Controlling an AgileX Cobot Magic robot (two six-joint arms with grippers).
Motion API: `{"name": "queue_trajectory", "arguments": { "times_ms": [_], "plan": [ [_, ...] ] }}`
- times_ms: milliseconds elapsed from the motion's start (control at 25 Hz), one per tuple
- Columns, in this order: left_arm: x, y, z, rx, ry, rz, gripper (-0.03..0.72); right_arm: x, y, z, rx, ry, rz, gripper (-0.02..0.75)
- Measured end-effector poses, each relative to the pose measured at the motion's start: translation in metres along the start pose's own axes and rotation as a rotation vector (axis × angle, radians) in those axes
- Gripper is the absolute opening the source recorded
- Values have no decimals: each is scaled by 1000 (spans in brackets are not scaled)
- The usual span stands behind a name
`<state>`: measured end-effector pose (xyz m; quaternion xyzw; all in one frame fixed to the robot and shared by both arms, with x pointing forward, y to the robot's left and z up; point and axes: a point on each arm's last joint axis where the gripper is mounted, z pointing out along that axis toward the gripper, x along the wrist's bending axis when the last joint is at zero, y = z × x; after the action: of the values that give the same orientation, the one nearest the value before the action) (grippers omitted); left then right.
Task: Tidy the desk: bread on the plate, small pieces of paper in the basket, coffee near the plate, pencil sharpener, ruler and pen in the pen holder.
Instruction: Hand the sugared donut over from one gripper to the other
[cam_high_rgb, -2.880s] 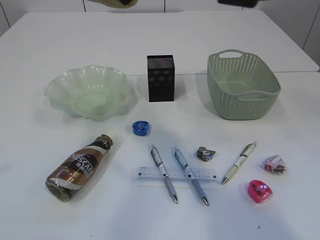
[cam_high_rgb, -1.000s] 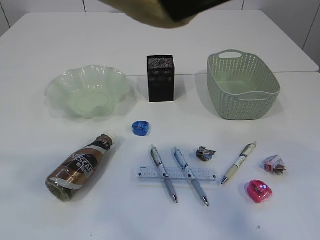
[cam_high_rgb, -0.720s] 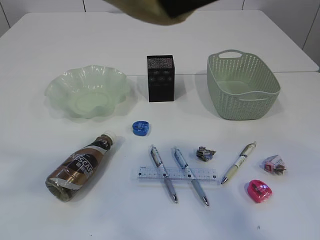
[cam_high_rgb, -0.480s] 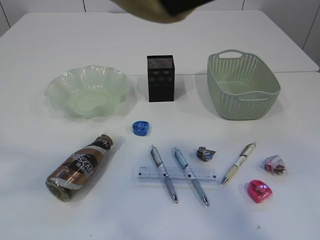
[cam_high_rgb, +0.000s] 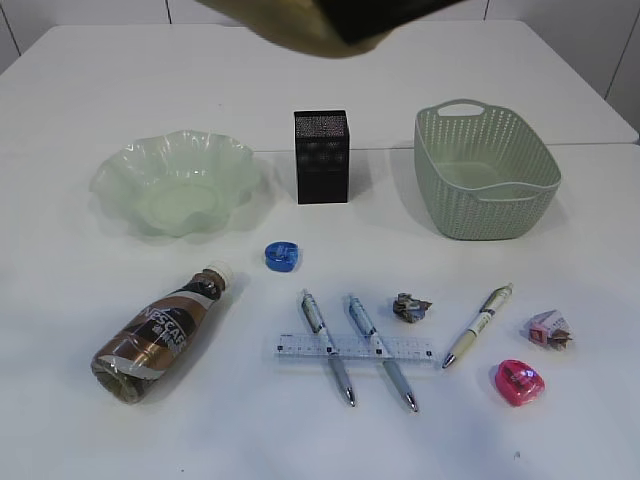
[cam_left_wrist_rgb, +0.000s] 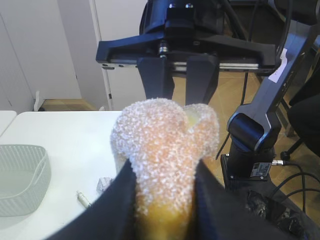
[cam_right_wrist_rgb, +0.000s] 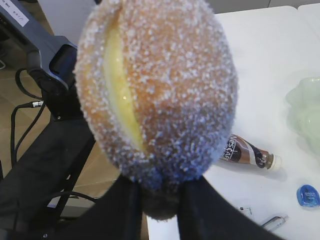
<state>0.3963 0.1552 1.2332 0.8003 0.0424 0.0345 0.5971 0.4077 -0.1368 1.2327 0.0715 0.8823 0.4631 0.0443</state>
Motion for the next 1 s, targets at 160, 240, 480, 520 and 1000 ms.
{"name": "queue_trajectory", "arguments": {
  "times_ms": [160, 240, 480, 520, 1000],
  "plan": [
    [0, 0, 0, 13, 4, 9, 148, 0, 0, 0, 0, 0, 0, 157],
    [1, -2, 0, 28, 11, 11, 142, 0, 0, 0, 1, 1, -1, 169],
    [3, -5, 0, 71, 27, -29, 136, -1, -3, 1, 16, 0, 0, 382],
    [4, -6, 0, 73, 27, -33, 135, -1, -3, 1, 16, 0, 0, 382],
    [14, -21, 5, 201, 47, -51, 130, -10, -10, 0, 98, -114, -7, 549]
  ]
}}
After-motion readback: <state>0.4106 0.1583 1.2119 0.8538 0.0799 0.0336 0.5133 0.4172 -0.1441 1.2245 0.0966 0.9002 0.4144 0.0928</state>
